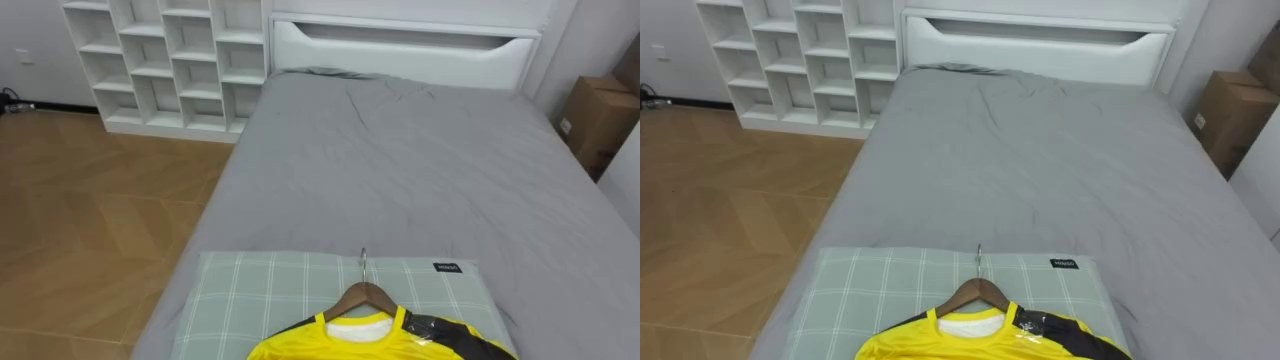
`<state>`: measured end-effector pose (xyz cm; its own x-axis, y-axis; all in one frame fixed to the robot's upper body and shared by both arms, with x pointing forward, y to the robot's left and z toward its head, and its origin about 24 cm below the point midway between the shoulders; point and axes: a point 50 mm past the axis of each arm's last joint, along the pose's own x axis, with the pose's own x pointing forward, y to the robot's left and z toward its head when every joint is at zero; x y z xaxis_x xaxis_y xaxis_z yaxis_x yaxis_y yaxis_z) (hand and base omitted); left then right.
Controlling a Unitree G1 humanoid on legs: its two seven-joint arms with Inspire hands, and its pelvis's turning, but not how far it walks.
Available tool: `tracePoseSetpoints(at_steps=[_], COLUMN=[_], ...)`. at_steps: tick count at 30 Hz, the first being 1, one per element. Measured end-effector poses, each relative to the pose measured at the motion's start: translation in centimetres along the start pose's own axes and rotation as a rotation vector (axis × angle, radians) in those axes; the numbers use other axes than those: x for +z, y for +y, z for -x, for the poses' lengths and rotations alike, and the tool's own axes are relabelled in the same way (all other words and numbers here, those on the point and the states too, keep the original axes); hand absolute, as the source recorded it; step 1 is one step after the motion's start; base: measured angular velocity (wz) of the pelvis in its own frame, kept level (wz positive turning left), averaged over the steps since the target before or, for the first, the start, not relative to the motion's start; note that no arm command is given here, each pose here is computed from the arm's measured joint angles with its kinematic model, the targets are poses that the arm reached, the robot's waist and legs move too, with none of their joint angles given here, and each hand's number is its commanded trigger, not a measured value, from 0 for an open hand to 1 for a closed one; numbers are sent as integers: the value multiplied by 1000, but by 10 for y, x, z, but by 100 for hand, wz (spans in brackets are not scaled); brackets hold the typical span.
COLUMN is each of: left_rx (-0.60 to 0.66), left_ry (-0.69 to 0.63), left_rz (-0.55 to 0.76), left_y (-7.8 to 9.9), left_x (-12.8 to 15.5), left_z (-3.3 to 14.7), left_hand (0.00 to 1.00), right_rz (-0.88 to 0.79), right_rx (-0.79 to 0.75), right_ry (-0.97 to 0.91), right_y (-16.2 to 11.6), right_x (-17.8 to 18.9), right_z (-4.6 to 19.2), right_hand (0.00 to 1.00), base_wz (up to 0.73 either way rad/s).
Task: Hang clothes
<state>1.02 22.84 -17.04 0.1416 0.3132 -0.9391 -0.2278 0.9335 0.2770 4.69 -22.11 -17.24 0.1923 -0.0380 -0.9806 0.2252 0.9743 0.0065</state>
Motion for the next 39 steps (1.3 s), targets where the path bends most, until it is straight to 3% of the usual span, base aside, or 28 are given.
tracePoseSetpoints(at_steps=[7, 26, 32, 39], left_rx=[15, 34, 103, 286], left_ry=[-7, 16, 60, 100], left_rz=[-64, -43, 28, 143], left_y=[1, 4, 13, 33], left_x=[0, -5, -14, -16], left_z=[0, 0, 1, 2], left_hand=[0, 0, 0, 0], right_rz=[12, -4, -16, -46], right_rx=[4, 14, 15, -12], right_ry=[-2, 13, 28, 34], right_y=[1, 2, 2, -3], right_x=[1, -1, -2, -5], right_z=[0, 0, 0, 1], right_hand=[0, 0, 0, 0], base_wz=[0, 0, 0, -3])
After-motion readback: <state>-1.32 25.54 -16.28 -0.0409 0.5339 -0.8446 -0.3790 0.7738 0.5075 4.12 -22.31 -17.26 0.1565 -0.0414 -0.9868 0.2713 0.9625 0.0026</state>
